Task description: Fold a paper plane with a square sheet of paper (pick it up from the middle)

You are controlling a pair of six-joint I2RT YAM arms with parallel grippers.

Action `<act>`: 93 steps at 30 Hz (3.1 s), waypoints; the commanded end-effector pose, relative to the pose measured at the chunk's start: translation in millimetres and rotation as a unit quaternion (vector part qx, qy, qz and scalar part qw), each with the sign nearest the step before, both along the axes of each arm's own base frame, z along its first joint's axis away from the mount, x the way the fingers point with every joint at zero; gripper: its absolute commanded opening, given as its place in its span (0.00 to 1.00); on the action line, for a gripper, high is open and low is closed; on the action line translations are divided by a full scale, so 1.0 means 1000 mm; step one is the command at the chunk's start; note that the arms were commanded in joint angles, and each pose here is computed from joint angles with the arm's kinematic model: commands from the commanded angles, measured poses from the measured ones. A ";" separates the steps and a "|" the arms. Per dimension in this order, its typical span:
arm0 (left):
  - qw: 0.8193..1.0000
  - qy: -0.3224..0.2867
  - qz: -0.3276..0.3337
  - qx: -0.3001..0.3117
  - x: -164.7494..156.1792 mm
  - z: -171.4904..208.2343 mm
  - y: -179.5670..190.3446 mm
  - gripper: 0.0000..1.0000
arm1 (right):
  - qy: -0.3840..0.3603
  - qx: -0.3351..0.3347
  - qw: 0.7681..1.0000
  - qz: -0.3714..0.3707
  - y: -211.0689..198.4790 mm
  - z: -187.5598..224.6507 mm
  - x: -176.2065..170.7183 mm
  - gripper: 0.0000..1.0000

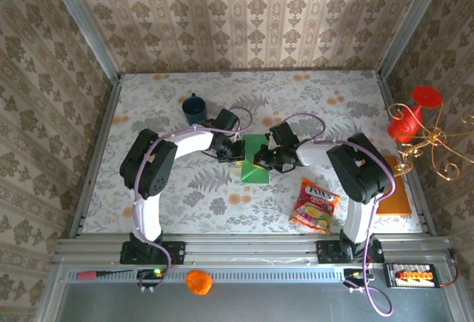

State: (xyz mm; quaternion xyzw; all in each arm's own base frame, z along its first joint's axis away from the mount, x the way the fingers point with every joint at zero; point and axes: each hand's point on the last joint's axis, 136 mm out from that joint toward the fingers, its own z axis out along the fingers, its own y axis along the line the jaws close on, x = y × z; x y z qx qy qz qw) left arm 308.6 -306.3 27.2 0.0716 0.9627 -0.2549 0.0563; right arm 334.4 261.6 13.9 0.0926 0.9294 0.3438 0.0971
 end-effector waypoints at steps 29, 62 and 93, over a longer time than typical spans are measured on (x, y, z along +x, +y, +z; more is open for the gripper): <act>0.997 0.031 -0.026 -0.069 -0.067 0.000 -0.029 0.00 | 0.129 -0.111 0.983 -0.069 -0.048 -0.064 -0.034 0.00; 0.998 0.063 -0.024 -0.016 -0.088 -0.023 0.003 0.00 | 0.140 -0.121 0.980 -0.069 -0.053 -0.067 -0.035 0.00; 0.997 0.012 0.024 -0.071 -0.057 0.015 -0.009 0.00 | 0.085 -0.059 0.993 -0.060 -0.029 -0.046 -0.002 0.00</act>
